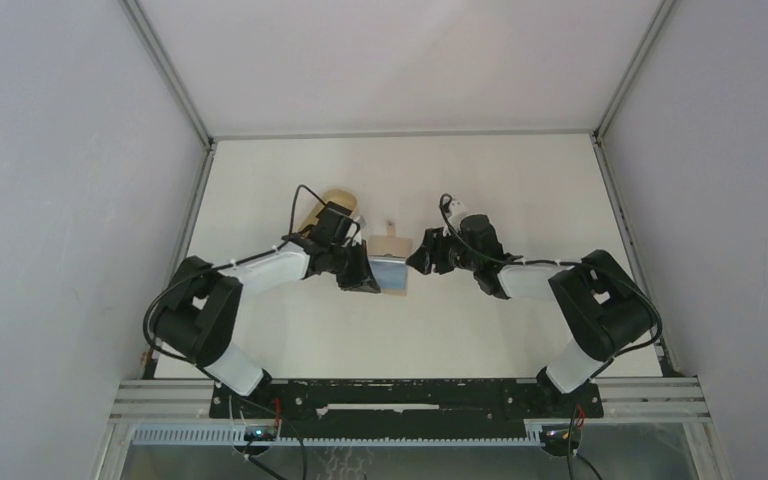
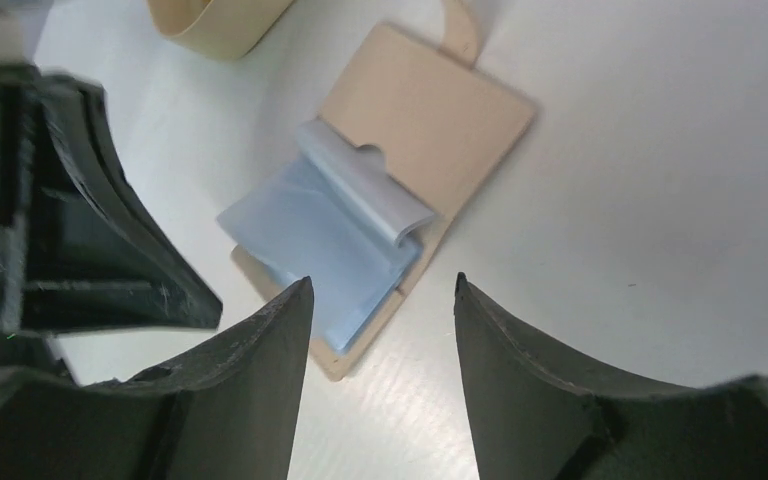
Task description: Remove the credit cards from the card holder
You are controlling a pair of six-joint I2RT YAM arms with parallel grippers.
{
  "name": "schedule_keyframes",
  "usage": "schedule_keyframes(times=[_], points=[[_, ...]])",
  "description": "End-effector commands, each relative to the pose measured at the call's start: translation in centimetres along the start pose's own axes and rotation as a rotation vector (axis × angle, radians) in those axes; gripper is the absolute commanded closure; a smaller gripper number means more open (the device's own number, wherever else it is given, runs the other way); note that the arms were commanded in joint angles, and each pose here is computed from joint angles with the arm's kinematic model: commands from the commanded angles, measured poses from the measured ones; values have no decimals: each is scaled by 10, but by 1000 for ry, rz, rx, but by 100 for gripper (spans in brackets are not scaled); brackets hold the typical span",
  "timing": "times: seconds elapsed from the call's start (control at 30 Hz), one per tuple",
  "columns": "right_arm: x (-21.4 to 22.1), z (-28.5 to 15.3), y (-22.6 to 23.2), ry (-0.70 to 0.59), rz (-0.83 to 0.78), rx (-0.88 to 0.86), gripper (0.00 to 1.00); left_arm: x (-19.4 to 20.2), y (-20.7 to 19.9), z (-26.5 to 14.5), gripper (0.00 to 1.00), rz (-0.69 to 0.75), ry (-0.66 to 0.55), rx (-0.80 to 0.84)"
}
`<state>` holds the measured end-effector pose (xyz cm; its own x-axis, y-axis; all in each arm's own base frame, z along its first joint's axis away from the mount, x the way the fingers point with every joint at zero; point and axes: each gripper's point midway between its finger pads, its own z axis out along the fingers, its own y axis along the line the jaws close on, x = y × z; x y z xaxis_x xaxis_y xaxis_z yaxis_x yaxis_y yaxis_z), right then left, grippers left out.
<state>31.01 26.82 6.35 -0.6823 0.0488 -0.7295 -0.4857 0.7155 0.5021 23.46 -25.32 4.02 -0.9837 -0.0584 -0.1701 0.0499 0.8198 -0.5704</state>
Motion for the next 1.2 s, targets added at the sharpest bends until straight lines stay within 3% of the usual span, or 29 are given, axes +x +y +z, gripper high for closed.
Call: schedule_keyframes(times=[0.0, 0.13, 0.4, 0.63, 0.9, 1.17], points=[[-7, 4, 37, 18, 95, -198, 38, -44, -26, -38, 100, 35, -172, 44], [-12, 10, 44, 40, 151, -245, 39, -53, -20, -43, 100, 27, -222, 15], [-16, 20, 35, 35, 210, -231, 40, -64, -13, -23, 80, -1, -240, 5], [-18, 27, 24, 42, 234, -193, 40, -71, -3, -2, 86, -29, -236, -22], [-13, 31, 18, 48, 256, -183, 40, -66, 5, 12, 100, -33, -209, -47], [-11, 33, 21, 55, 274, -204, 40, -53, 20, 23, 100, -29, -176, -92]])
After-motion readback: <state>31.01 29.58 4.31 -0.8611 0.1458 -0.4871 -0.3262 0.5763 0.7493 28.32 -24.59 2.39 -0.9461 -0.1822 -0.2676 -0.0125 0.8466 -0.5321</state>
